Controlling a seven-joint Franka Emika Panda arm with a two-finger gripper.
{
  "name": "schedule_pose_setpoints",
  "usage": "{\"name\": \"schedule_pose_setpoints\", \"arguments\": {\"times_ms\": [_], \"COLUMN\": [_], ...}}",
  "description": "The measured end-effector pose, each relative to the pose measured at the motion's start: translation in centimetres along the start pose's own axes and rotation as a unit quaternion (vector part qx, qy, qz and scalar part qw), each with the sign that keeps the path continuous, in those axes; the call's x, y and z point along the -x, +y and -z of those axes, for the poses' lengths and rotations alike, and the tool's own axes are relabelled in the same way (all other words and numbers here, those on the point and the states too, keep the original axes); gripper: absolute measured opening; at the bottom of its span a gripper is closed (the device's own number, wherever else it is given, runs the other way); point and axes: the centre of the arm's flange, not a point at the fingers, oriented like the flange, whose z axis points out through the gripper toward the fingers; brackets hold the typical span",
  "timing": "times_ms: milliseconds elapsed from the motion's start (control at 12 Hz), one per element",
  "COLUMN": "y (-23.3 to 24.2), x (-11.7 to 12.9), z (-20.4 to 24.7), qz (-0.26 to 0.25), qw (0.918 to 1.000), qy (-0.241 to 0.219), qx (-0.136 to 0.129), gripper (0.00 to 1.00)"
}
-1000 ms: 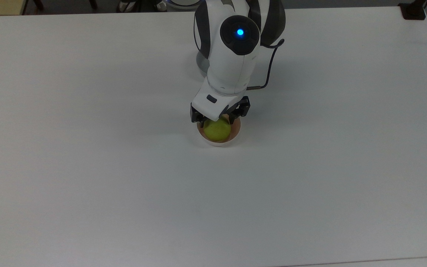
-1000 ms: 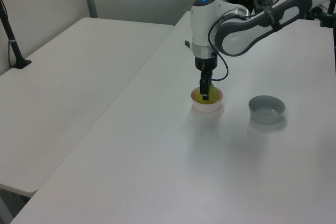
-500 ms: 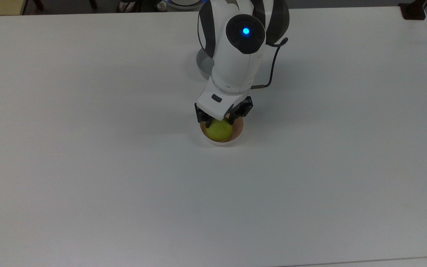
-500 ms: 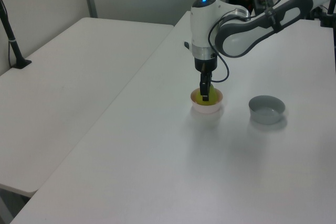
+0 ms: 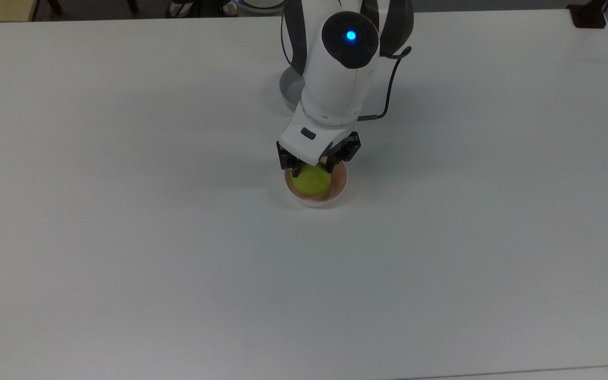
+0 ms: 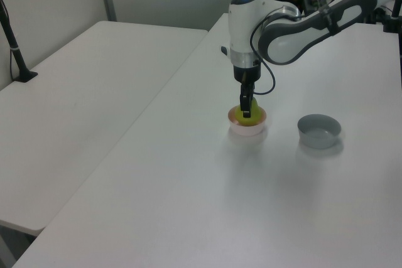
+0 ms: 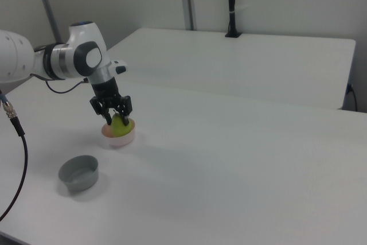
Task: Pick up a pear from the bowl
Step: 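Lift the pear out of the pink bowl and carry it aside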
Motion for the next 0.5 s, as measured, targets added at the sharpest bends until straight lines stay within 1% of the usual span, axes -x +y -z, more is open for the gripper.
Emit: {"name": "schedule_pose_setpoints", "arguments": {"times_ms": [333,500], "y": [0.6,1.9], "x": [0.7,0.8], "z": [4.2,7.0], "qz": [-0.004,-0.015], "qw": [0.9999,0.9996], "qy": [0.015,0.022], "qx": [-0.001,0.001], "gripper": [0.66,0.66]}}
